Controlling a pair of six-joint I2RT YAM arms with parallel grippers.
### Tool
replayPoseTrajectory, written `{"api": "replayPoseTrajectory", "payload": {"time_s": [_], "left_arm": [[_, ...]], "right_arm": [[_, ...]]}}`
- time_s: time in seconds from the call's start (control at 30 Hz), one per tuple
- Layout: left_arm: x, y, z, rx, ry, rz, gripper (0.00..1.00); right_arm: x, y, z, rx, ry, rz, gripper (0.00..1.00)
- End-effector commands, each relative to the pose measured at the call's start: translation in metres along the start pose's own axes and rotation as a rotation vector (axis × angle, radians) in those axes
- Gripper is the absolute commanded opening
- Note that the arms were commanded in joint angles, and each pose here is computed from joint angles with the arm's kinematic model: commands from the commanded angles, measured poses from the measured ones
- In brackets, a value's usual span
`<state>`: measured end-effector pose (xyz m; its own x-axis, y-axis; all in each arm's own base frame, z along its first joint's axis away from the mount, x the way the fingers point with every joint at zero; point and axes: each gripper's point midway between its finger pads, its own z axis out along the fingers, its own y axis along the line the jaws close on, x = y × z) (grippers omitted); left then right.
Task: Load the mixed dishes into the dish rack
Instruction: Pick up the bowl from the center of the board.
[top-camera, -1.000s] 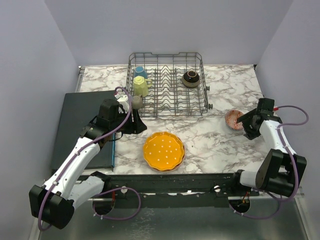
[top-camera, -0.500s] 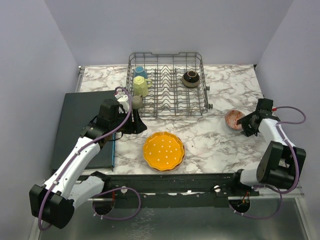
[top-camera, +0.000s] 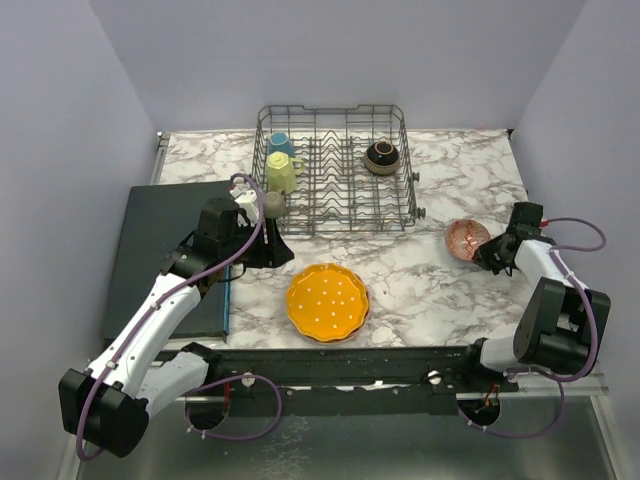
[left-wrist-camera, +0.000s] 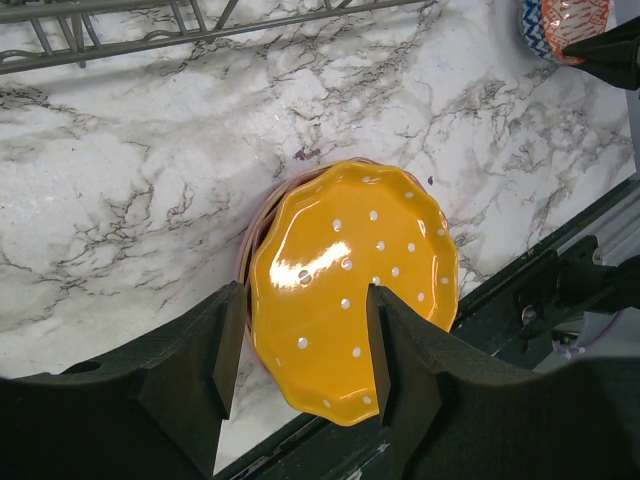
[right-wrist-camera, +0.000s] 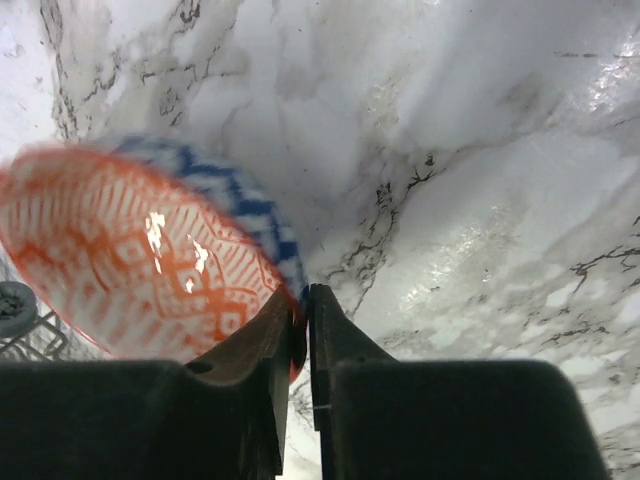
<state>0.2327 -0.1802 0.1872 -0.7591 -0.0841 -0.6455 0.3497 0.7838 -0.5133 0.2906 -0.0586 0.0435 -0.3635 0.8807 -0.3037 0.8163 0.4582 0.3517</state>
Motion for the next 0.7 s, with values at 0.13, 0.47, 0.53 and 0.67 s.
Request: {"api": "replayPoseTrajectory", "payload": {"time_s": [0.13, 0.47, 0.53, 0.67], "left_arm": [[0.001, -0.001, -0.001, 0.0, 0.004, 0.012, 0.58], [0.002, -0.001, 0.0, 0.005, 0.01, 0.012, 0.58], [0.002, -0.002, 0.0, 0.008, 0.012, 0.012, 0.58], [0.003, -0.003, 0.001, 0.016, 0.02, 0.009, 0.58]], "right_arm": [[-0.002, 0.009, -0.006, -0.064, -0.008, -0.033, 0.0], [-0.02, 0.021, -0.046, -0.128, -0.112, -0.095, 0.01], [-0.023, 0.025, -0.056, -0.156, -0.129, -0.115, 0.01], [-0.026, 0.037, -0.078, -0.225, -0.162, -0.143, 0.01]]}}
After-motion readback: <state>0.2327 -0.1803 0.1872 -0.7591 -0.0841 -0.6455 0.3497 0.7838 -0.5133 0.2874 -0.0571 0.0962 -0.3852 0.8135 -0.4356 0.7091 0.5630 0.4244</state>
